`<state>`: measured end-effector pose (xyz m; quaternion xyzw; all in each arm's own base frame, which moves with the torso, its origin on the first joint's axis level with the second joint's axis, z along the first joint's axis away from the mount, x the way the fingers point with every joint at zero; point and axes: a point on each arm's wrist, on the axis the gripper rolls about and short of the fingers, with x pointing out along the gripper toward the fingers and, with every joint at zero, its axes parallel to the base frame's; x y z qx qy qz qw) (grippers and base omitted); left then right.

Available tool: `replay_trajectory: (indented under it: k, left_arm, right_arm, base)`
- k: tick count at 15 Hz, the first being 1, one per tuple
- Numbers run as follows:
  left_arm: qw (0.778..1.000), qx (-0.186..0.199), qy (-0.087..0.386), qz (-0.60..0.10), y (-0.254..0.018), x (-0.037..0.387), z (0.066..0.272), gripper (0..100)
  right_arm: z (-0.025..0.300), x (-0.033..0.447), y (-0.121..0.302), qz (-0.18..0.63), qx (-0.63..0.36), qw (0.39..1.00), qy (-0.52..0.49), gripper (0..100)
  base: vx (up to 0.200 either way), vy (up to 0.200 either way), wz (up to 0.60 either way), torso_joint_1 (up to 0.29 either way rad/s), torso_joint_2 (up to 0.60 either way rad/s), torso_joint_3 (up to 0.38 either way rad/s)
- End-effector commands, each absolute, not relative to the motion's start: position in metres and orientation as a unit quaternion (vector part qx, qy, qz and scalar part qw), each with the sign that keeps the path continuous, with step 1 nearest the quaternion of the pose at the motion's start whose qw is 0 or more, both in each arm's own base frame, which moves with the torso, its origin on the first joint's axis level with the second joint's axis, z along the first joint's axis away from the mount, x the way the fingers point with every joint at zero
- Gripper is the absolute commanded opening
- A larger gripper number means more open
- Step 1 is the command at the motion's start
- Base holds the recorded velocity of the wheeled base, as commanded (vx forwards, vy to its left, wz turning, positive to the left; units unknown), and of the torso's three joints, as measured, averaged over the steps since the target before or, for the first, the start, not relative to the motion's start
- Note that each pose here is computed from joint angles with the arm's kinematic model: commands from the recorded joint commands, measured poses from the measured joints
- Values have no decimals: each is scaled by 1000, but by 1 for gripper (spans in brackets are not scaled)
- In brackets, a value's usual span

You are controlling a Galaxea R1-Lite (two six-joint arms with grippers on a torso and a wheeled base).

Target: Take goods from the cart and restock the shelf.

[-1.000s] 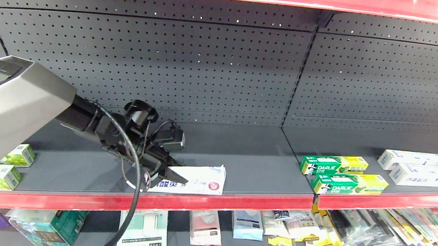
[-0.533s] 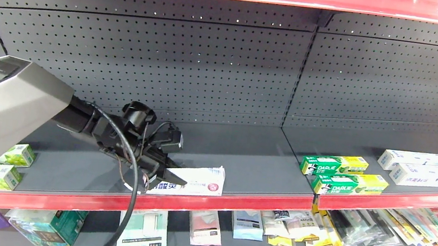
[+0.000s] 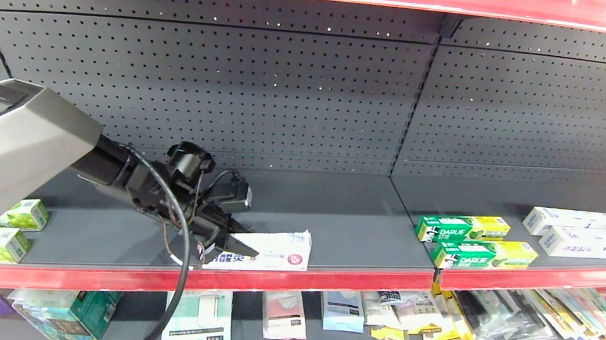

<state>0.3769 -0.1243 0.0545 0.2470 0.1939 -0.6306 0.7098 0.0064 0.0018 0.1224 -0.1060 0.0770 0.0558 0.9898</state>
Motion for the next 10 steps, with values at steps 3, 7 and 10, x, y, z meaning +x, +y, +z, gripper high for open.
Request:
replay_trajectory:
  k: [3, 7, 10]
  left_arm:
    - [710, 247, 196, -630, -125, 377, 54, 0]
    - [712, 247, 200, -627, -125, 379, 53, 0]
    - [713, 245, 203, -625, -125, 379, 53, 0]
  right_arm:
    - [122, 7, 2, 56, -105, 990, 79, 0]
    - [121, 7, 2, 56, -105, 990, 80, 0]
    - [121, 7, 2, 56, -105, 989, 82, 0]
  base:
    - [0, 0, 0, 0, 0, 0]
    - [0, 0, 0, 0, 0, 0]
    - [0, 0, 0, 0, 0, 0]
